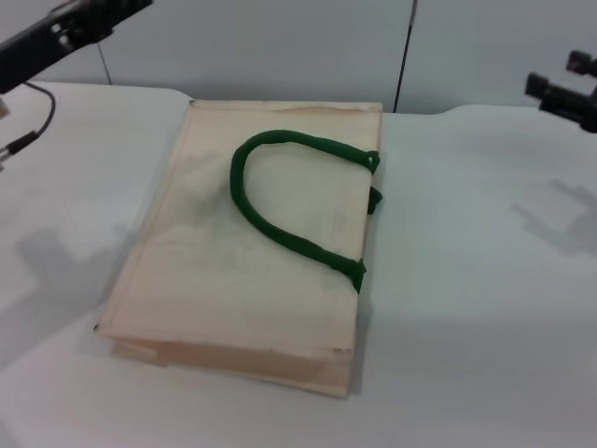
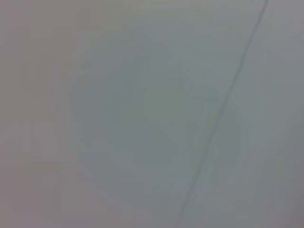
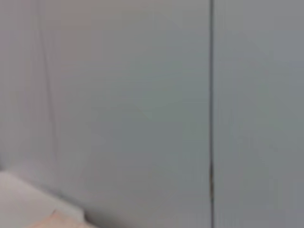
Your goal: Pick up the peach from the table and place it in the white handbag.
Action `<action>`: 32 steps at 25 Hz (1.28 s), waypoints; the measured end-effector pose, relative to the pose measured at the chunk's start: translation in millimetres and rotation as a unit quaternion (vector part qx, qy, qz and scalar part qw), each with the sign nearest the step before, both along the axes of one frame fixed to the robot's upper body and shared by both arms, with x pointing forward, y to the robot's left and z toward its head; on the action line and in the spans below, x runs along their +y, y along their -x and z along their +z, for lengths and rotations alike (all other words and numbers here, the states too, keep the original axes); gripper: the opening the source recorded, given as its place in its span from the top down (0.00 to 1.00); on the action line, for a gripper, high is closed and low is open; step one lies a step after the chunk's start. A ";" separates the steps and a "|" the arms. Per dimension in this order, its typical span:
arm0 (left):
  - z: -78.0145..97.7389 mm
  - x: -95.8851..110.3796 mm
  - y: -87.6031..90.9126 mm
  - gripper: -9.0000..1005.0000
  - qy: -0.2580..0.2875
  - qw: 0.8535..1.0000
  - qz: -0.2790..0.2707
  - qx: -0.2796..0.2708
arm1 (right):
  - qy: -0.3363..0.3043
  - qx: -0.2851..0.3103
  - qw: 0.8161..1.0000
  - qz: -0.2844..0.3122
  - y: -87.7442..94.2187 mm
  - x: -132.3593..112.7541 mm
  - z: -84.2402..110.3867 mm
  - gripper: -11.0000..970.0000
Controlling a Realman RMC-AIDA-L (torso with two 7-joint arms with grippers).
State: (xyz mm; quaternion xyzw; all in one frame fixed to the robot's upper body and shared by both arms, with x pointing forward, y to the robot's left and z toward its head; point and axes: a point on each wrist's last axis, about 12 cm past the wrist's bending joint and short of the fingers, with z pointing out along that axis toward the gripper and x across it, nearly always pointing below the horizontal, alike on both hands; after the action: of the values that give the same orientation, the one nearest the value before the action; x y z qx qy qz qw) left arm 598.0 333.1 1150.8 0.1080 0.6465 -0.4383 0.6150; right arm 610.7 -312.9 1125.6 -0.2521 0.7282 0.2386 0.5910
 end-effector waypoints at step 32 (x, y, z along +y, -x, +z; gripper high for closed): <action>-102.9 6.8 42.1 0.35 -0.156 0.894 0.417 -0.049 | -0.011 -0.087 0.936 -0.342 29.5 -23.3 -79.8 0.18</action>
State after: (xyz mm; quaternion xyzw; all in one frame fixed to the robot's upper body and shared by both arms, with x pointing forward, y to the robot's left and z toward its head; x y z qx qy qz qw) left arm 555.9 340.0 1047.9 -0.0556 0.6616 -0.0290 0.7472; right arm 581.2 -336.2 1045.8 -0.0012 0.7138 0.0072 0.7003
